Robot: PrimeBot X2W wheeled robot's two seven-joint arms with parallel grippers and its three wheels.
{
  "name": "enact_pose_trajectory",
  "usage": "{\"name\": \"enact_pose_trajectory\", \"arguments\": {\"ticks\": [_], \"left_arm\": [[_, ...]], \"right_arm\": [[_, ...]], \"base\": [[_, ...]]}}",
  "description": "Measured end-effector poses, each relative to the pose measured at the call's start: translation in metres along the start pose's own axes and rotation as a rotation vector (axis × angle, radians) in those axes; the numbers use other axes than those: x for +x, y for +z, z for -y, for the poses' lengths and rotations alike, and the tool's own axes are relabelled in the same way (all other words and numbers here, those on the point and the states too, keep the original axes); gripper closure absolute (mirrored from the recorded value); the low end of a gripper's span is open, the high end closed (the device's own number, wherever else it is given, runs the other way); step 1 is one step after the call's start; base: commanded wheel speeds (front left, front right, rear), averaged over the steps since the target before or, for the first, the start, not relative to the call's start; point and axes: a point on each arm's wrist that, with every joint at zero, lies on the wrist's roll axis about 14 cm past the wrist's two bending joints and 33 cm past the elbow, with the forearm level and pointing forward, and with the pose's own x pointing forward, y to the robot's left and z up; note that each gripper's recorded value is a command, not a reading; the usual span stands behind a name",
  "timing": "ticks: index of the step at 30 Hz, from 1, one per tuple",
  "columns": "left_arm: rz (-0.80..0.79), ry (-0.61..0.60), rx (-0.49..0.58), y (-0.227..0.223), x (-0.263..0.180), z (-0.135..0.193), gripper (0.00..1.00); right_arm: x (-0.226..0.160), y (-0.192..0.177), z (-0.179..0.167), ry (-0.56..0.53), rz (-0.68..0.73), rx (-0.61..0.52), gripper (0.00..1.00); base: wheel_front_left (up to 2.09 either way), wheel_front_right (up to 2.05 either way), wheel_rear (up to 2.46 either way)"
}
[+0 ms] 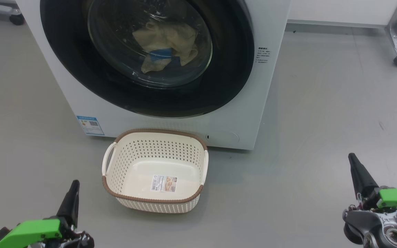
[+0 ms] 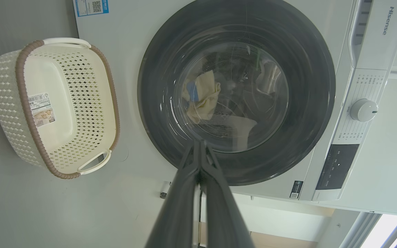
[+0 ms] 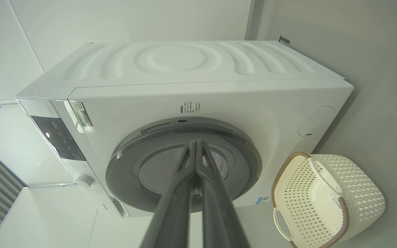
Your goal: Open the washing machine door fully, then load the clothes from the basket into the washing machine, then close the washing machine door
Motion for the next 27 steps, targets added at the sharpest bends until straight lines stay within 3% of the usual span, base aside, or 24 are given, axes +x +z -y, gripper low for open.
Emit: {"name": "enact_pose_trajectory", "arguments": {"ticks": [27], "left_arm": [[0.001, 0.0, 0.0, 0.0001, 0.0, 0.0, 1.0]], "right_arm": [[0.0, 0.0, 0.0, 0.0, 0.0, 0.001, 1.0]], "base": [[0.0, 0.0, 0.0]]}}
